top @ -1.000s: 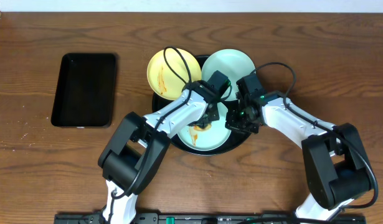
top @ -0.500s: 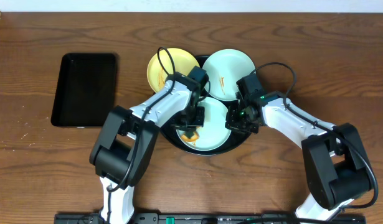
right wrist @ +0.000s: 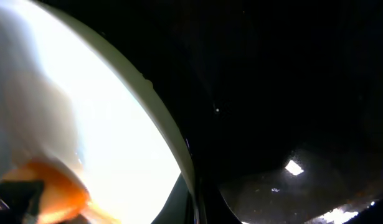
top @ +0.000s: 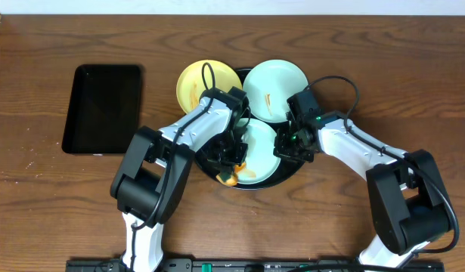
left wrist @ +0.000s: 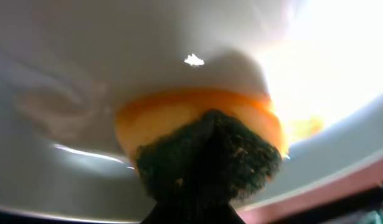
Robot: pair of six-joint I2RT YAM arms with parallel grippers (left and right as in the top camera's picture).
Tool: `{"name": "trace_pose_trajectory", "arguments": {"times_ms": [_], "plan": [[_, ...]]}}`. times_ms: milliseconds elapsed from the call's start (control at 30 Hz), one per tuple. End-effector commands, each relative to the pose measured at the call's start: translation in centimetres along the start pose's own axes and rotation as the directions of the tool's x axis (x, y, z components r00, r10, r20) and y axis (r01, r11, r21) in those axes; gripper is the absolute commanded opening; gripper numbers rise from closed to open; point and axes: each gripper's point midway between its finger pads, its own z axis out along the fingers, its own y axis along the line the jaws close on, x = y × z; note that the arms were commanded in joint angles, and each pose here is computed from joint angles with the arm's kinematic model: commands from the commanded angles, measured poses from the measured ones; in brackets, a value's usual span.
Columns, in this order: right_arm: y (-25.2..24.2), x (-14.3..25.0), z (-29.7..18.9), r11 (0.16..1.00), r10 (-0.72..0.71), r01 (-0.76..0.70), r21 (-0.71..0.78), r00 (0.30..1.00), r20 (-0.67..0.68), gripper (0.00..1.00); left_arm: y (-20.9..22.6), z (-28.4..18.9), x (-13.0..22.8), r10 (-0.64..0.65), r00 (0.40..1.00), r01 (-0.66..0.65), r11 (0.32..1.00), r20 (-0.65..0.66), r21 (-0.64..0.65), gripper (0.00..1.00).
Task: Clean dirty plates on tray and stack at the side
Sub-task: 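Scrub the front light-blue plate with the sponge in the left gripper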
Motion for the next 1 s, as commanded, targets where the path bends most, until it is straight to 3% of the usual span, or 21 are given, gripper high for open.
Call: {"name": "trace_pose_trajectory", "arguments": {"times_ms": [0, 200, 467, 733, 900, 967], "plan": [[-0.9, -0.2, 0.5, 1.000, 0.007, -0.007, 0.027, 1.000, 0.004, 0.01, -2.4, 1.1, 1.6, 0.081, 0.993, -0.067, 0.983, -0.080, 0.168, 0.07], [-0.9, -0.2, 0.5, 1.000, 0.007, -0.008, 0.029, 1.000, 0.002, 0.01, -3.0, 1.1, 0.6, 0.120, 0.992, -0.111, 0.974, -0.033, 0.199, 0.07], [-0.9, -0.2, 0.5, 1.000, 0.008, -0.008, 0.029, 1.000, 0.002, 0.01, -2.8, 1.0, -3.6, 0.136, 0.981, -0.158, 0.974, 0.137, 0.161, 0.07], [-0.9, -0.2, 0.5, 1.000, 0.008, -0.008, 0.028, 1.000, 0.003, 0.01, 1.7, 0.3, -7.8, -0.052, 0.951, 0.077, 0.995, 0.304, -0.068, 0.07], [-0.9, -0.2, 0.5, 1.000, 0.008, -0.008, 0.028, 1.000, 0.003, 0.01, 5.5, -0.4, -7.3, -0.315, 0.868, 0.404, 0.897, 0.385, -0.177, 0.07], [-0.9, -0.2, 0.5, 1.000, 0.007, -0.007, 0.027, 1.000, 0.005, 0.01, 5.8, -0.3, -6.7, -0.377, 0.846, 0.464, 0.869, 0.378, -0.172, 0.07]]}}
